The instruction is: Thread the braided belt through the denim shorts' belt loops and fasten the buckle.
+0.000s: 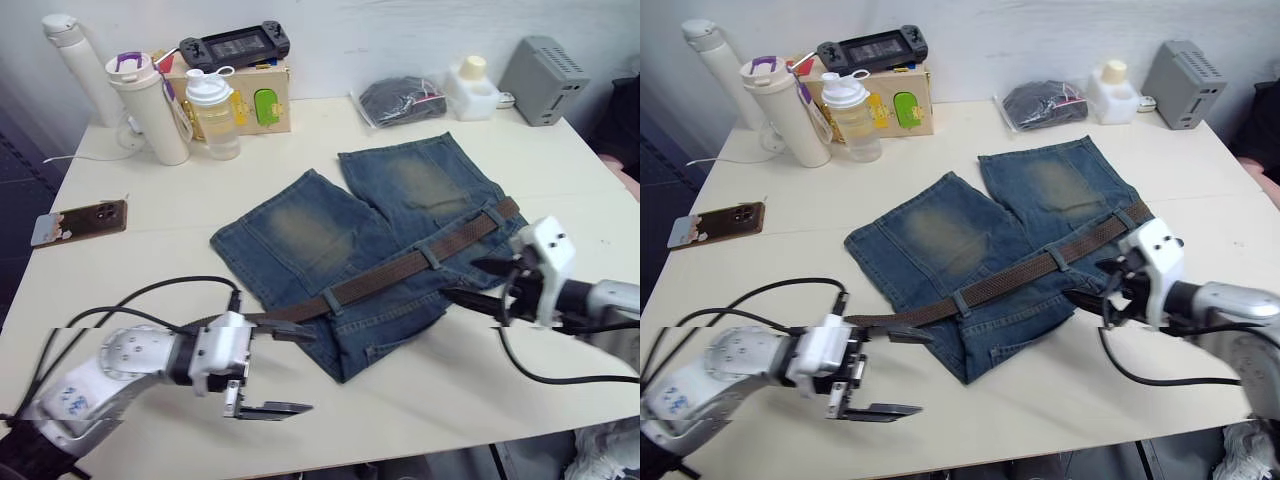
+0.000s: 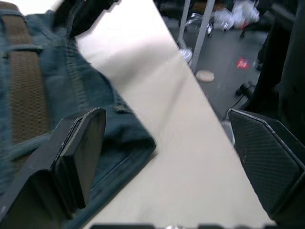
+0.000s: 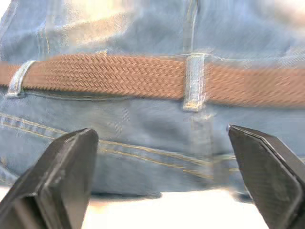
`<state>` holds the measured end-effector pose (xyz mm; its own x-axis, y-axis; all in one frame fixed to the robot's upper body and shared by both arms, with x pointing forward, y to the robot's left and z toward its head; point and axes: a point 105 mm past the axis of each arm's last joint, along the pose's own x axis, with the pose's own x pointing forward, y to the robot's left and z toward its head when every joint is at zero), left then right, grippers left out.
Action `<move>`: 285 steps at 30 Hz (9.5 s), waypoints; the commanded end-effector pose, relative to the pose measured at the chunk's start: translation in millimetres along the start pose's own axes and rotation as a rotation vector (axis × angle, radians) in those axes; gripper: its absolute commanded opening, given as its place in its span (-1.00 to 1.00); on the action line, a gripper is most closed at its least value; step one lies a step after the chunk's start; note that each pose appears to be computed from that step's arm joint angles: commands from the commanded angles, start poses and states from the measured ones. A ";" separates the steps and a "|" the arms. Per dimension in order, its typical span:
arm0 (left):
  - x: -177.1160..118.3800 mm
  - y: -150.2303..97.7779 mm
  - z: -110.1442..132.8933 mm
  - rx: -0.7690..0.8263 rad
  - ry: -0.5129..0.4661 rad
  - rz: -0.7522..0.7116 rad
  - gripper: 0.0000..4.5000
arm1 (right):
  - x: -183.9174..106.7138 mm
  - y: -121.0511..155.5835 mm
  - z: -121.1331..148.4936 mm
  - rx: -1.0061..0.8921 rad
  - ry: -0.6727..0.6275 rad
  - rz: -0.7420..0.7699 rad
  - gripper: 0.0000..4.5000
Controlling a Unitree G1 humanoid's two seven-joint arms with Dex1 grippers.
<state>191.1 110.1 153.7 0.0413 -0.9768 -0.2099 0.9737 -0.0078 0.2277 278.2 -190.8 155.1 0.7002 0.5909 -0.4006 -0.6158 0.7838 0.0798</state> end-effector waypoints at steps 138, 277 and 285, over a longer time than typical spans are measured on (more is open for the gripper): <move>-111.9 80.0 -42.9 0.274 0.484 0.504 1.00 | 85.1 -47.3 72.2 -0.127 0.188 0.142 -0.99; -119.7 82.2 -24.6 -0.172 0.375 0.913 1.00 | 64.2 1.3 42.0 -0.467 0.009 0.124 0.98; -90.9 97.7 -79.9 -0.216 0.439 0.743 1.00 | 100.9 -21.2 13.2 -0.336 0.186 0.065 0.98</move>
<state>295.6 212.1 121.9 0.7224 -0.5445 -0.4262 0.6730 0.6953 0.2524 365.6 -138.6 134.6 0.6038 0.6038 -0.5204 -0.7709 0.6084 -0.1887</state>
